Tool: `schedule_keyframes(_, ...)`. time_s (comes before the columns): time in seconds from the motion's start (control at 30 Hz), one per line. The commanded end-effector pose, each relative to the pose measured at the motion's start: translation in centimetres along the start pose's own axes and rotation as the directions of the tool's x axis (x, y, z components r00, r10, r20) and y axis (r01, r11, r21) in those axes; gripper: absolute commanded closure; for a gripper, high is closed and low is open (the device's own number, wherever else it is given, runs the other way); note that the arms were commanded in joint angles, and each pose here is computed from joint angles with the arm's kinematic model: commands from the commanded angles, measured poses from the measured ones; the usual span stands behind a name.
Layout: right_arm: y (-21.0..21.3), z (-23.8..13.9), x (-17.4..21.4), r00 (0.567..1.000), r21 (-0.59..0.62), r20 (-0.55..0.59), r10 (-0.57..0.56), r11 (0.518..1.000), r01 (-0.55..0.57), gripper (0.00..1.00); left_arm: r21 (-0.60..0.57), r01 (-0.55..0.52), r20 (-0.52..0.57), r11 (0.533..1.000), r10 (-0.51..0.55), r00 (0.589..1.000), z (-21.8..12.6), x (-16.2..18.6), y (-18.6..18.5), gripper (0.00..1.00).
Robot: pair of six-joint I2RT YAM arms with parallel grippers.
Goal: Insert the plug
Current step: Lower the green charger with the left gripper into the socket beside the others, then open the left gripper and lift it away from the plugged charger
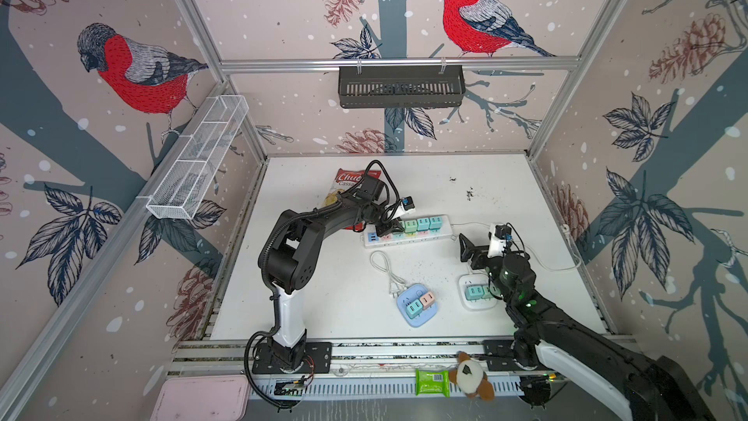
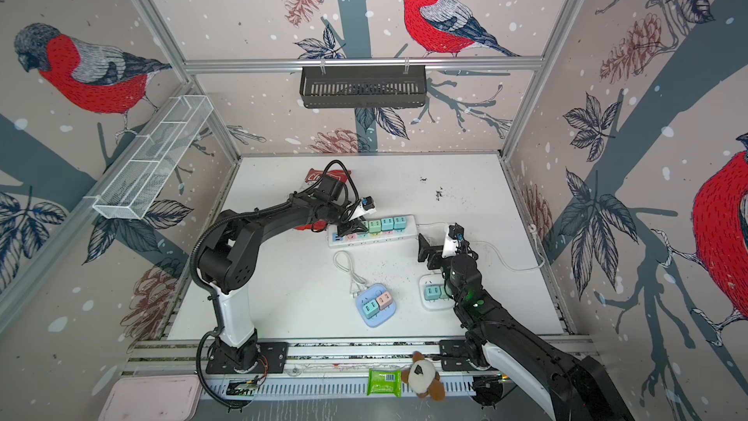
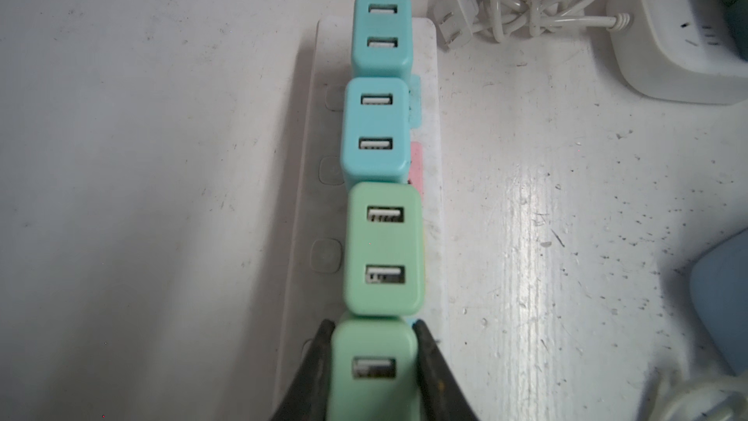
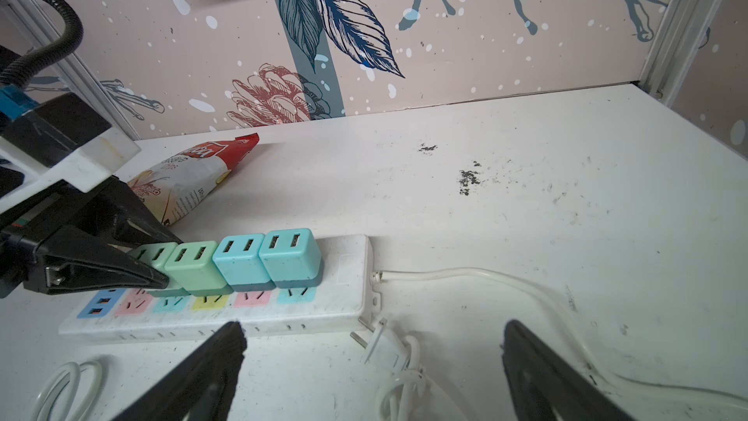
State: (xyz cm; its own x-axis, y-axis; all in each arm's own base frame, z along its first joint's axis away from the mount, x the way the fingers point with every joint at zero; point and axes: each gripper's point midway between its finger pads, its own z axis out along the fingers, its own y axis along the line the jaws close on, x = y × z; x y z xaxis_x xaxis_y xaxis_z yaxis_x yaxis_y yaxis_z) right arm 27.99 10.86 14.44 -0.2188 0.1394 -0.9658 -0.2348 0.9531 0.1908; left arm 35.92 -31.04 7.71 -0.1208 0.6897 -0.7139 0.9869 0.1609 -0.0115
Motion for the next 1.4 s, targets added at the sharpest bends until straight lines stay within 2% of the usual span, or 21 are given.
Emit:
schedule_keyframes(0.0,0.0,-0.1,-0.8,0.999,-0.002,0.037,0.007,1.000,-0.007,0.00,0.059,0.122,-0.017,0.991,-0.121,0.992,0.3,0.8,-1.3,1.00)
schedule_keyframes(0.23,-0.3,-0.3,-0.9,0.999,0.007,0.047,0.026,1.000,-0.026,0.00,0.009,0.154,0.006,0.988,-0.154,0.988,0.1,0.8,-1.2,1.00)
schedule_keyframes(0.47,-0.4,-0.8,-1.2,0.997,0.000,0.069,0.033,0.999,-0.033,0.00,-0.037,0.063,-0.071,0.997,-0.066,0.995,1.3,1.3,-2.8,1.00)
schedule_keyframes(0.83,-0.5,-0.5,-1.1,0.998,0.002,0.053,0.041,0.999,-0.042,0.00,-0.050,0.007,-0.072,0.999,-0.011,0.997,1.5,1.2,-3.3,1.00)
schedule_keyframes(0.93,-0.4,-0.5,-1.2,0.998,-0.005,0.052,0.040,0.999,-0.040,0.01,-0.091,-0.018,-0.064,0.996,0.012,0.998,0.8,1.1,-3.0,0.98)
schedule_keyframes(1.0,-0.8,-0.5,-1.2,0.997,0.016,0.057,0.050,0.999,-0.051,0.00,-0.123,-0.028,-0.051,0.992,0.022,0.998,0.0,0.3,-2.6,0.86)
schedule_keyframes(1.03,-1.0,-0.6,-1.2,0.997,0.021,0.061,0.054,0.998,-0.056,0.00,-0.131,-0.033,-0.039,0.991,0.028,0.999,-0.6,-0.4,-2.5,0.49)
schedule_keyframes(1.07,-0.9,-0.6,-1.2,0.997,0.019,0.062,0.055,0.998,-0.056,0.00,-0.140,-0.040,-0.023,0.989,0.038,0.999,-1.3,-1.3,-2.4,0.01)
schedule_keyframes(1.27,-0.9,-0.6,-2.1,0.995,0.018,0.068,0.077,0.997,-0.078,0.01,-0.275,-0.032,0.142,0.961,0.073,0.987,-7.8,-7.9,-1.9,0.01)
schedule_keyframes(1.37,-0.3,-0.2,-4.3,0.994,0.016,0.060,0.086,0.996,-0.087,0.00,-0.429,0.044,0.254,0.902,0.074,0.964,-12.7,-10.0,-1.0,0.01)
